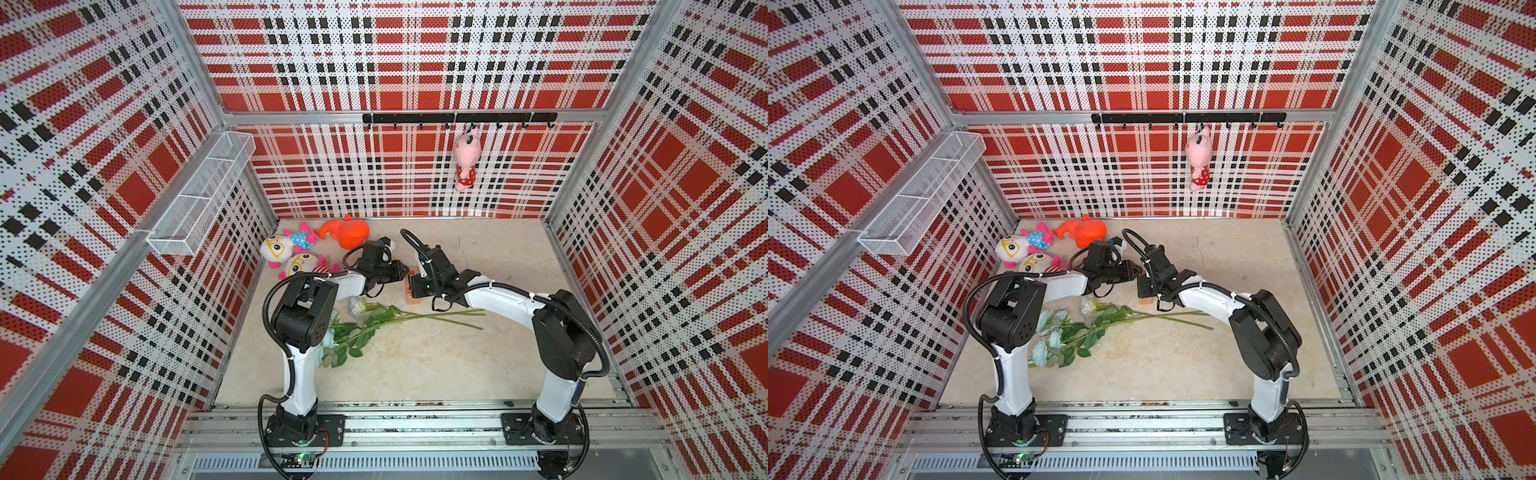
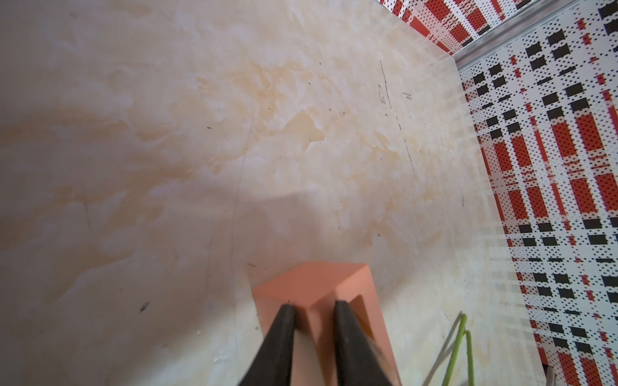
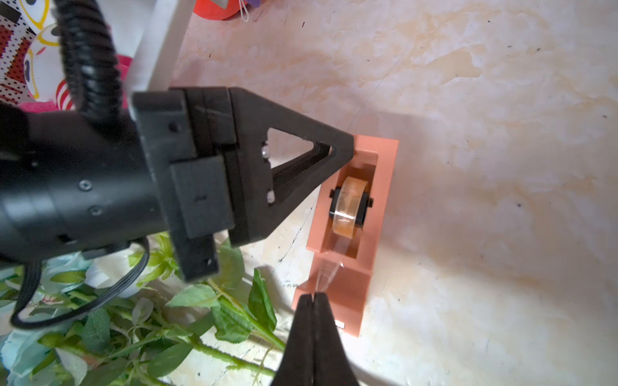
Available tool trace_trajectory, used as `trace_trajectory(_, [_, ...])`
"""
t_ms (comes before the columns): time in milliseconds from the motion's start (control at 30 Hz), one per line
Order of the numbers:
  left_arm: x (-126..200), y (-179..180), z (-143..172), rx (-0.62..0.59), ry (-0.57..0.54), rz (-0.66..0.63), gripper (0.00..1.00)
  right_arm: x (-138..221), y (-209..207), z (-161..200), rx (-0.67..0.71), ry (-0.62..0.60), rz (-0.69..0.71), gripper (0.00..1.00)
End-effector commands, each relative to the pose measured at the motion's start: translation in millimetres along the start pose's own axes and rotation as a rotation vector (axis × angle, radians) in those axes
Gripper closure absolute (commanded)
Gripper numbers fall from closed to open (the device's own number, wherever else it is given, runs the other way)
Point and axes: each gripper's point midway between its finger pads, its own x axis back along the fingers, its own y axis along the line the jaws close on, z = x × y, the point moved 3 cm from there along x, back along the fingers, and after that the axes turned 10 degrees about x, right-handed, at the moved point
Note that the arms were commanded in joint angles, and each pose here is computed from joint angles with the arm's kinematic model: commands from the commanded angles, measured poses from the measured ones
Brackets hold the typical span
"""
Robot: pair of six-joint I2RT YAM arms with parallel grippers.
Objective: Wrap bouquets with tape
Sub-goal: Pull the tape from the tape cutter.
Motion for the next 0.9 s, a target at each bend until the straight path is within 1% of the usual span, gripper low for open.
trace_trajectory(0, [0,3,0,-0.003,0.014,-0.019,0.66,24,11,-9,0.021,-0.042,-0.025,1.0])
trace_trajectory(67, [3,-2,-4,-0.004,0.007,-0.008,0.6,28,11,-9,0.023,-0.044,-0.023,1.0])
trace_trajectory(200, [10,-13,-10,-0.015,-0.01,0.011,0.55,33,12,-7,0.025,-0.047,-0.02,1.0])
trace_trajectory(433, [25,-23,-22,-0.021,-0.043,0.015,0.53,44,20,-2,0.039,-0.047,-0.032,1.0])
trace_trajectory(667, [40,-27,-32,-0.028,-0.076,0.014,0.52,54,26,0,0.043,-0.058,-0.039,1.0])
trace_trajectory(867, [46,-24,-27,-0.037,-0.075,-0.004,0.53,63,33,10,0.044,-0.061,-0.042,1.0])
